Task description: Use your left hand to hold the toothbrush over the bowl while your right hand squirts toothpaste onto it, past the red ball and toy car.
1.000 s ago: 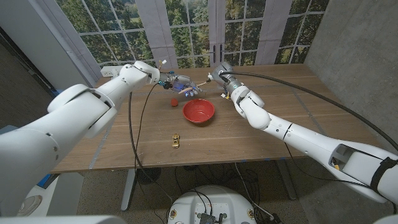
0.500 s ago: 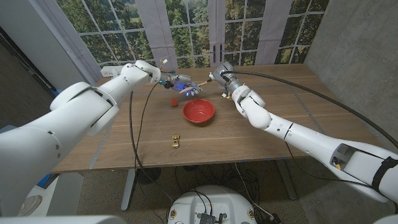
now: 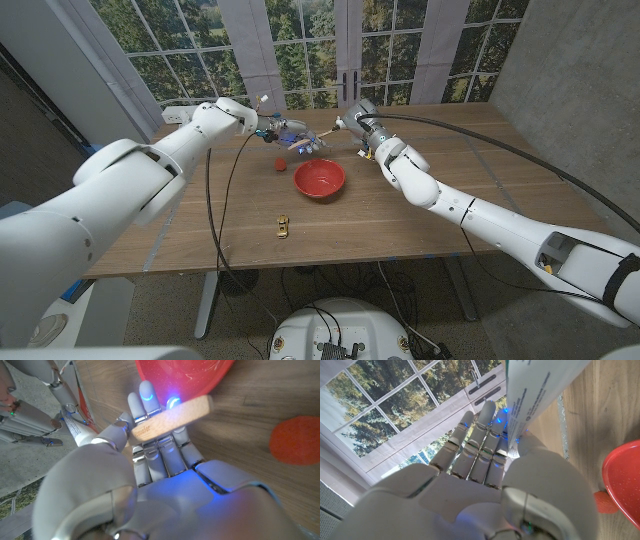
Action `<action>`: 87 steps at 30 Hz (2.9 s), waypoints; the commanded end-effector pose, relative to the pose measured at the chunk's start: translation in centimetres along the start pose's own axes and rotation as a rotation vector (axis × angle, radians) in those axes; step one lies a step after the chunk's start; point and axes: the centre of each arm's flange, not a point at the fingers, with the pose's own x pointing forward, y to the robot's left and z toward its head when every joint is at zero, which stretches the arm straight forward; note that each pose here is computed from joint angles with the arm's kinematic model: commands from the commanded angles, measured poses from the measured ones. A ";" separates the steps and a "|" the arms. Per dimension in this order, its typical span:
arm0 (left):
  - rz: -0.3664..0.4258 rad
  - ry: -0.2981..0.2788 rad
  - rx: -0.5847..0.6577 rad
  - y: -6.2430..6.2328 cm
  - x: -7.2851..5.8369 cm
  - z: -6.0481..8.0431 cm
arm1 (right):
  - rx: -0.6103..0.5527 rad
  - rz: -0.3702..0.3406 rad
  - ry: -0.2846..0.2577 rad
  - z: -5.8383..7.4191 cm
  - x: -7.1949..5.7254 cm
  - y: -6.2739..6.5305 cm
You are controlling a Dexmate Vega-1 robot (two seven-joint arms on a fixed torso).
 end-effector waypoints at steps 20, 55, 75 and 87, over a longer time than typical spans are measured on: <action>-0.012 -0.044 0.008 -0.5 -0.4 0.7 | -0.056 0.007 0.000 0.6 -0.2 -0.6; 0.079 -0.144 -0.083 -0.4 -2.8 -0.3 | -0.098 0.033 -0.010 0.7 -0.4 -0.2; 0.051 -0.169 -0.116 0.1 -2.4 -0.5 | -0.115 0.038 -0.022 0.8 -0.2 0.1; 0.046 -0.172 -0.108 0.0 -2.6 -0.3 | -0.147 0.140 0.045 0.7 0.8 0.7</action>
